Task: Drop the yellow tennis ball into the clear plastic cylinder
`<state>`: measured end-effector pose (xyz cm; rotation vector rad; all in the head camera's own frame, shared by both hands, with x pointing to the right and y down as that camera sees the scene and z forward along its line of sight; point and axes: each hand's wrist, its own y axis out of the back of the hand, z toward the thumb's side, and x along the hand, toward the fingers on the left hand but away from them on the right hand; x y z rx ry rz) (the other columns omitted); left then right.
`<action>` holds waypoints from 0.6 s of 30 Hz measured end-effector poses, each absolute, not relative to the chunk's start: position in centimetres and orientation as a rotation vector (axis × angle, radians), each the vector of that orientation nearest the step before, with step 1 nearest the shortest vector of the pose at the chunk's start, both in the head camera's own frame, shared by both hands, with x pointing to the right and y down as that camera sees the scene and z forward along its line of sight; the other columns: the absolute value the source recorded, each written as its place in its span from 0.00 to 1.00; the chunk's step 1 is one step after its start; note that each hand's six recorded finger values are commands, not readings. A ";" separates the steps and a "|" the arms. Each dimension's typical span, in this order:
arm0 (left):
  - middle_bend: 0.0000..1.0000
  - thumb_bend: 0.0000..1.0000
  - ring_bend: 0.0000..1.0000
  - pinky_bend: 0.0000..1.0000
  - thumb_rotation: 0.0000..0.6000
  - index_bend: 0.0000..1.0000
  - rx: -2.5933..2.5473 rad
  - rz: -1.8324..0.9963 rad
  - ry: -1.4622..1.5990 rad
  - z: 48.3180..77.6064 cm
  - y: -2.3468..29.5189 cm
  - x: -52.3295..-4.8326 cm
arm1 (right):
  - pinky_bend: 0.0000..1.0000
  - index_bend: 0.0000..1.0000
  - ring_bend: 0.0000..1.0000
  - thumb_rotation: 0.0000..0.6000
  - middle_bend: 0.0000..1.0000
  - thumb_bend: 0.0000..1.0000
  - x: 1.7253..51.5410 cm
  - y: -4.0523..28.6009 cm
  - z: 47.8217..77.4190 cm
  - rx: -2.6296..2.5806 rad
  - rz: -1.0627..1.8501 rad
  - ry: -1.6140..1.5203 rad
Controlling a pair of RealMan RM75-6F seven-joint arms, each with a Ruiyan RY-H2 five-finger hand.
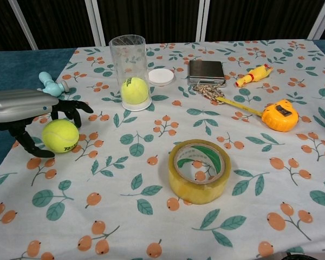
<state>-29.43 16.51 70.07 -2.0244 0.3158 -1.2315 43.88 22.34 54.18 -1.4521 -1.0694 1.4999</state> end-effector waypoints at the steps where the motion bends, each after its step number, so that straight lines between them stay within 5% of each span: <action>1: 0.29 0.21 0.24 0.36 1.00 0.14 -2.024 -1.230 0.317 70.1 16.5 -29.4 | 0.22 0.00 0.10 1.00 0.00 0.20 43.9 22.4 54.2 -1.453 1.500 -1.070; 18: 0.43 0.37 0.38 0.54 1.00 0.30 -1.988 -1.184 0.356 69.9 16.2 -29.5 | 0.22 0.00 0.10 1.00 0.00 0.20 43.9 22.3 54.1 -1.449 1.499 -1.074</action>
